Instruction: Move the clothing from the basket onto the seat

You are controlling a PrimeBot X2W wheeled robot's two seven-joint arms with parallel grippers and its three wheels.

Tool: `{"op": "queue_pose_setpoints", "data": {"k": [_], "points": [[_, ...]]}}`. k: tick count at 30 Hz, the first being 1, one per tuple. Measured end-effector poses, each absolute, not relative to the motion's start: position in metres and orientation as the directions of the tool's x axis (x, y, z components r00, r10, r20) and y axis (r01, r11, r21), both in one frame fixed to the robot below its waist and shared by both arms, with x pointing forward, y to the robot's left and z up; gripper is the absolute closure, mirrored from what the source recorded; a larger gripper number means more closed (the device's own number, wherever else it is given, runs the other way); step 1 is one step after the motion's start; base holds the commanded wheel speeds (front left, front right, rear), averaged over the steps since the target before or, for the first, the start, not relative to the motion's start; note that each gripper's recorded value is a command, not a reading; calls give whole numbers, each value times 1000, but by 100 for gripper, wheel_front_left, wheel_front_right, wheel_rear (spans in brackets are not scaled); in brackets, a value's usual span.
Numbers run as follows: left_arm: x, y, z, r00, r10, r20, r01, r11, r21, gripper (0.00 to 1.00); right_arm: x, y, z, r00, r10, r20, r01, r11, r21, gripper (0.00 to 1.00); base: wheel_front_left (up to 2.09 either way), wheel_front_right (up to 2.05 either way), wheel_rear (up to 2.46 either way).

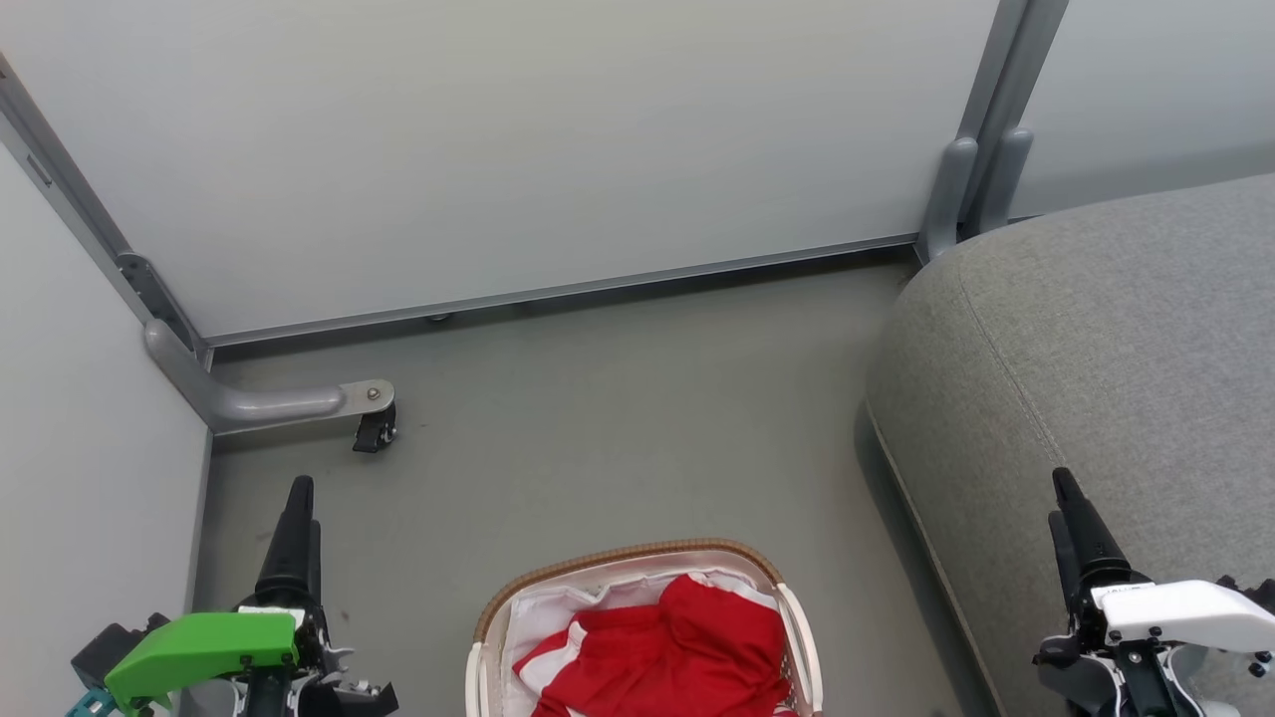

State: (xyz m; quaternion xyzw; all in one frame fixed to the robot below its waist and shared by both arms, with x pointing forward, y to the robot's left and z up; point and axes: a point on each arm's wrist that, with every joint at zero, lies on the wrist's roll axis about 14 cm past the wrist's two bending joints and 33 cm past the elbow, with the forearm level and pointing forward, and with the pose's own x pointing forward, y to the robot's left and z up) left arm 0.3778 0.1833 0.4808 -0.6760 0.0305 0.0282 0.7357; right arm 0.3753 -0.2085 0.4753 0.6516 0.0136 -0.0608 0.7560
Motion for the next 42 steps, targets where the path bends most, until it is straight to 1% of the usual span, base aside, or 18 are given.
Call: {"op": "queue_pose_setpoints", "data": {"k": [4, 15, 17, 23, 31, 42], "points": [[378, 185, 483, 997, 11, -76, -76, 147, -986, 0, 377, -211, 483, 994, -83, -76, 94, 232, 968, 0, 0, 0, 0], [381, 184, 496, 999, 17, -36, -40, 367, -929, 0, 382, -210, 501, 996, -84, -17, 54, 453, 890, 0, 0, 0, 0], [381, 181, 500, 1000, 10, -25, -27, 431, -902, 0, 383, -207, 505, 997, -76, -1, 41, 523, 851, 0, 0, 0, 0], [382, 171, 504, 1000, -14, -14, -4, 552, -834, 0, 384, -203, 511, 998, -60, 22, 22, 641, 767, 0, 0, 0, 0], [381, 163, 504, 999, -31, -13, 12, 688, -726, 0, 385, -194, 513, 999, -32, 34, 2, 754, 657, 0, 0, 0, 0], [374, 163, 490, 999, -24, -44, -8, 784, -621, 0, 383, -184, 506, 1000, 3, 25, -16, 847, 531, 0, 0, 0, 0]]}}
